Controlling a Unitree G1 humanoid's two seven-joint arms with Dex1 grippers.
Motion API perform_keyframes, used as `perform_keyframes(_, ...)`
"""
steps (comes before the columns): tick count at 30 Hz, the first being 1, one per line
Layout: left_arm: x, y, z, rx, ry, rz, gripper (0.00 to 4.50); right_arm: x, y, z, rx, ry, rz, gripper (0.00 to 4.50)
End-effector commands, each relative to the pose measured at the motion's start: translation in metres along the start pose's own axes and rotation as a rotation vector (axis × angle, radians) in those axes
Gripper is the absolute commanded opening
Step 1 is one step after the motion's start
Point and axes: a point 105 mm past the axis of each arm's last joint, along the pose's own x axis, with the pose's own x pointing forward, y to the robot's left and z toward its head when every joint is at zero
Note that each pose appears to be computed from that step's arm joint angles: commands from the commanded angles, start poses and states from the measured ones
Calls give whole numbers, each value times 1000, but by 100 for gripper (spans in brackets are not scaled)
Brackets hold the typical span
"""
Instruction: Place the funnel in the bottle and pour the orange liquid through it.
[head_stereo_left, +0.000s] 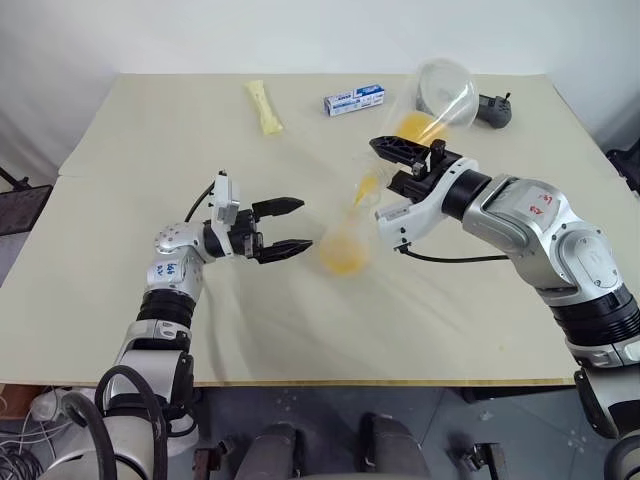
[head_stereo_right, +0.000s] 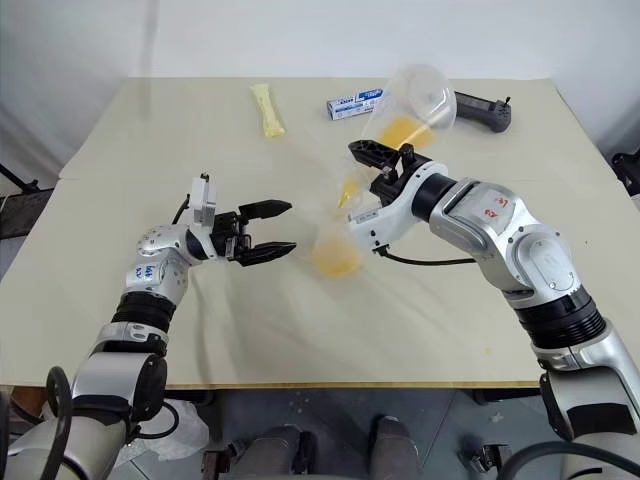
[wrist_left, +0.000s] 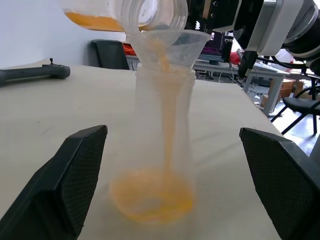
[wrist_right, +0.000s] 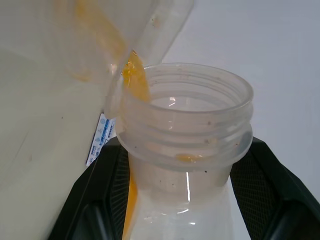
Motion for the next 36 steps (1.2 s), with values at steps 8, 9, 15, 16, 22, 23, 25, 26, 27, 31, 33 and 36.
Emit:
perform_keyframes(8, 5, 4, 12, 51, -16, -9, 450, -7, -28, -13, -76, 33, -90, 243)
perform_keyframes(9, 5, 4, 12, 51, -16, -10, 450, -7, -29, -13, -79, 35, -91, 243)
perform_keyframes(15, 5, 5, 12, 49, -15, -12, 450, -7, -29, -14, -89, 33, -92, 243)
perform_keyframes(16, 5, 5, 12, 49, -15, -12, 450, -7, -30, -14, -91, 32, -93, 243)
perform_keyframes(22, 5, 5, 12, 50, -15, -12, 450, -6, -32, -13, -105, 27, -97, 243)
perform_keyframes(23, 5, 5, 12, 50, -16, -11, 450, -6, -32, -13, -108, 26, -97, 243)
perform_keyframes(25, 5, 5, 12, 50, -17, -11, 450, -6, -32, -13, -114, 23, -97, 243)
perform_keyframes(26, 5, 5, 12, 50, -17, -11, 450, -6, -32, -13, -115, 22, -98, 243)
perform_keyframes(27, 5, 5, 12, 50, -17, -12, 450, -6, -32, -13, -117, 21, -99, 243)
perform_keyframes(31, 5, 5, 12, 50, -18, -12, 450, -6, -33, -13, -126, 17, -101, 243)
perform_keyframes(33, 5, 5, 13, 51, -18, -12, 450, -6, -34, -12, -131, 14, -103, 243)
perform_keyframes(36, 5, 5, 13, 50, -18, -13, 450, -6, -35, -11, -140, 8, -105, 243)
